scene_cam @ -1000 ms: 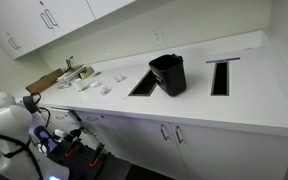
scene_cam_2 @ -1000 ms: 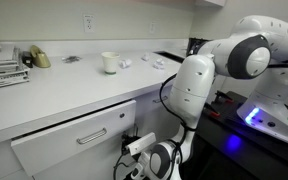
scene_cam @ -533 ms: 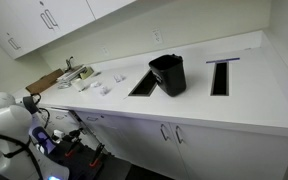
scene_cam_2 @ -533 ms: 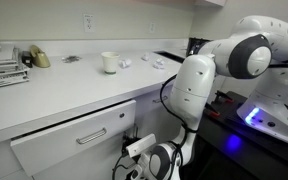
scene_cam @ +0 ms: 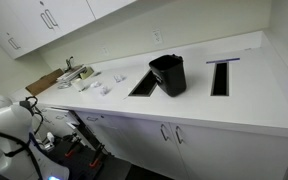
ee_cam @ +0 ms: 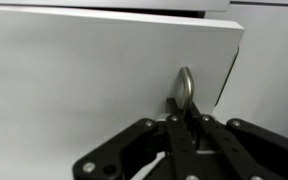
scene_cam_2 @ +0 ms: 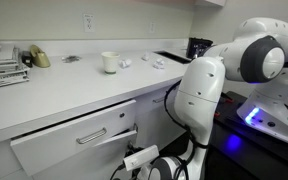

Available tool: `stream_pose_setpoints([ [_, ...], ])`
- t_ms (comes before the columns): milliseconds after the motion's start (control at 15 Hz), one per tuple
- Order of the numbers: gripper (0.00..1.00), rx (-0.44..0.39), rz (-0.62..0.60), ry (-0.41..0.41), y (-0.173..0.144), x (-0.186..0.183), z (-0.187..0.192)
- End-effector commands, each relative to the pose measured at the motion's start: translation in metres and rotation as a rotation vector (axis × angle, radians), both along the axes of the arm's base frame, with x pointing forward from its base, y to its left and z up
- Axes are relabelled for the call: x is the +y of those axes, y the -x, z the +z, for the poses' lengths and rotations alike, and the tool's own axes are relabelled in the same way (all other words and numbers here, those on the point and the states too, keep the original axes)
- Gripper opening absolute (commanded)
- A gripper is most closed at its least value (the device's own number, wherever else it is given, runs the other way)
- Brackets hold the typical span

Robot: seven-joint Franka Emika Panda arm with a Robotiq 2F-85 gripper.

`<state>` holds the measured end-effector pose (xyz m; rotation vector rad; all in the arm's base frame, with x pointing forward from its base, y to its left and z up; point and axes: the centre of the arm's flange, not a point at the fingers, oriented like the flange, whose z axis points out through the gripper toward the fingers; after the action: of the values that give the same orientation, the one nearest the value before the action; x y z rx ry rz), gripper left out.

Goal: Open the third cabinet door from the left

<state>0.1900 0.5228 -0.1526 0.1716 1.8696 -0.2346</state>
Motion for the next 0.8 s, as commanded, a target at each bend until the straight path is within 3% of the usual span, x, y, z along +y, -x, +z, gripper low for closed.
stream_pose_setpoints([
  [0, 0.02, 0.058, 0.060, 0.073, 0.025, 0.078, -0.004],
  [733, 0.02, 0.164, 0.109, 0.021, 0.105, 0.126, 0.006],
])
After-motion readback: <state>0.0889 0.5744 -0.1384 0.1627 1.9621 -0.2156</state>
